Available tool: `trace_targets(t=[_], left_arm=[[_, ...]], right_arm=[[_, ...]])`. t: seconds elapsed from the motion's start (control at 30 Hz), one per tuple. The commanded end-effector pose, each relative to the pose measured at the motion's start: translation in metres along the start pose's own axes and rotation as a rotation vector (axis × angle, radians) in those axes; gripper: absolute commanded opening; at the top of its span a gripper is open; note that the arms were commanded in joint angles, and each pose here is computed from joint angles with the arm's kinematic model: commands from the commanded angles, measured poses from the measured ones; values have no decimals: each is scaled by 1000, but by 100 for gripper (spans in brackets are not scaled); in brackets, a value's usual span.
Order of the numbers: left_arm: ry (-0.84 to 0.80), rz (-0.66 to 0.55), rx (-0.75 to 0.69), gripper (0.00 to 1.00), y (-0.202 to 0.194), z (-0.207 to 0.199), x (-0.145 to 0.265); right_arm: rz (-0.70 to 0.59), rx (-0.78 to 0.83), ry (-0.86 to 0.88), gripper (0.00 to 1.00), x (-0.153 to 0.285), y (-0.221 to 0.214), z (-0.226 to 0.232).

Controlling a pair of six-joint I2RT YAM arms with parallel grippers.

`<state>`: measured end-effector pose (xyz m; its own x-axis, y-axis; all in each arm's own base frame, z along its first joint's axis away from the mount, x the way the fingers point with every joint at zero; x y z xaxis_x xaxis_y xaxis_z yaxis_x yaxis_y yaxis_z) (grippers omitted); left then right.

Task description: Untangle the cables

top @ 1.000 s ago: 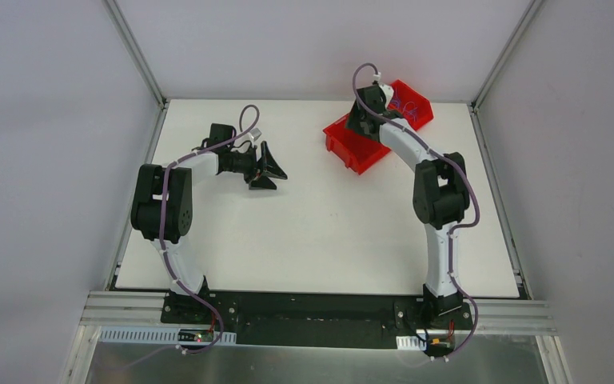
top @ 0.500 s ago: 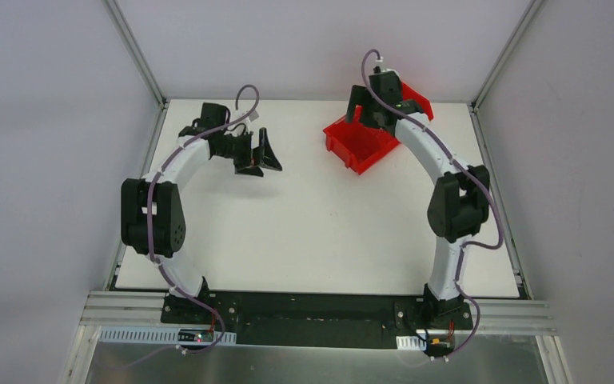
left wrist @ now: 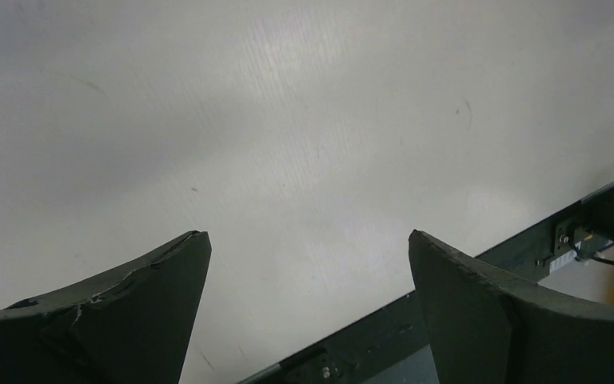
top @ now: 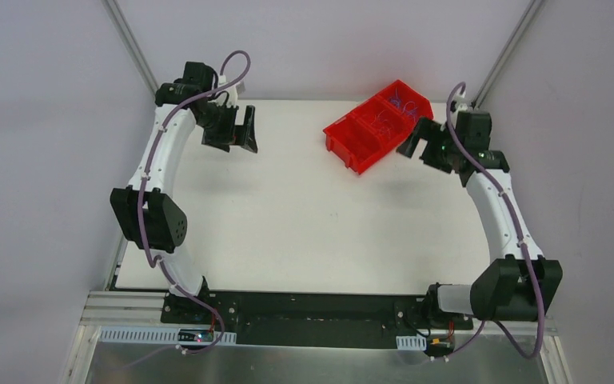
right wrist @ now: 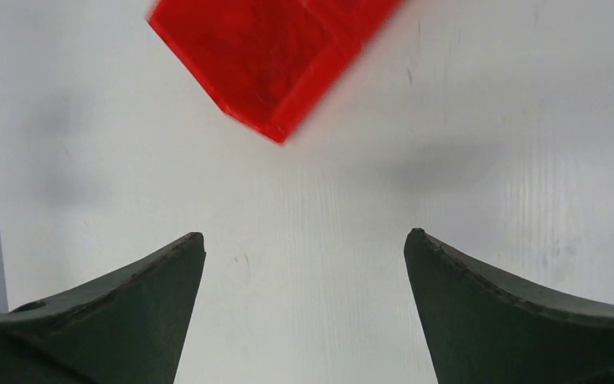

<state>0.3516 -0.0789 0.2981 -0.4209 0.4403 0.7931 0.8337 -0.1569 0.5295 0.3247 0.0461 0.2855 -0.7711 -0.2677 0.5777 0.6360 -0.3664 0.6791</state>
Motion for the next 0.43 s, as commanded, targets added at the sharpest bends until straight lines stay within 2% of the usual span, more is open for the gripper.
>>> trace_targets(t=[0.0,0.17,0.4], left_arm=[[27,187,117,99,-45,7,-15],[61,215,117,99,-67,12,-22],[0,196,79,99,-74,-4,-16]], right_arm=[[137,6,30,99,11,-65,-20],[190,36,13,99,21,-111,-38],[199,31,38,99,23,-117,-37]])
Point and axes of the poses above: each gripper's point midway between its finger pads, its own x axis back along the fingers, its own z axis along the line the jaws close on, y = z × x, the point moved 7 cm from there along x, back along the fingers, and after that the axes turned 2 degrees about -x, right-handed, at the moved point
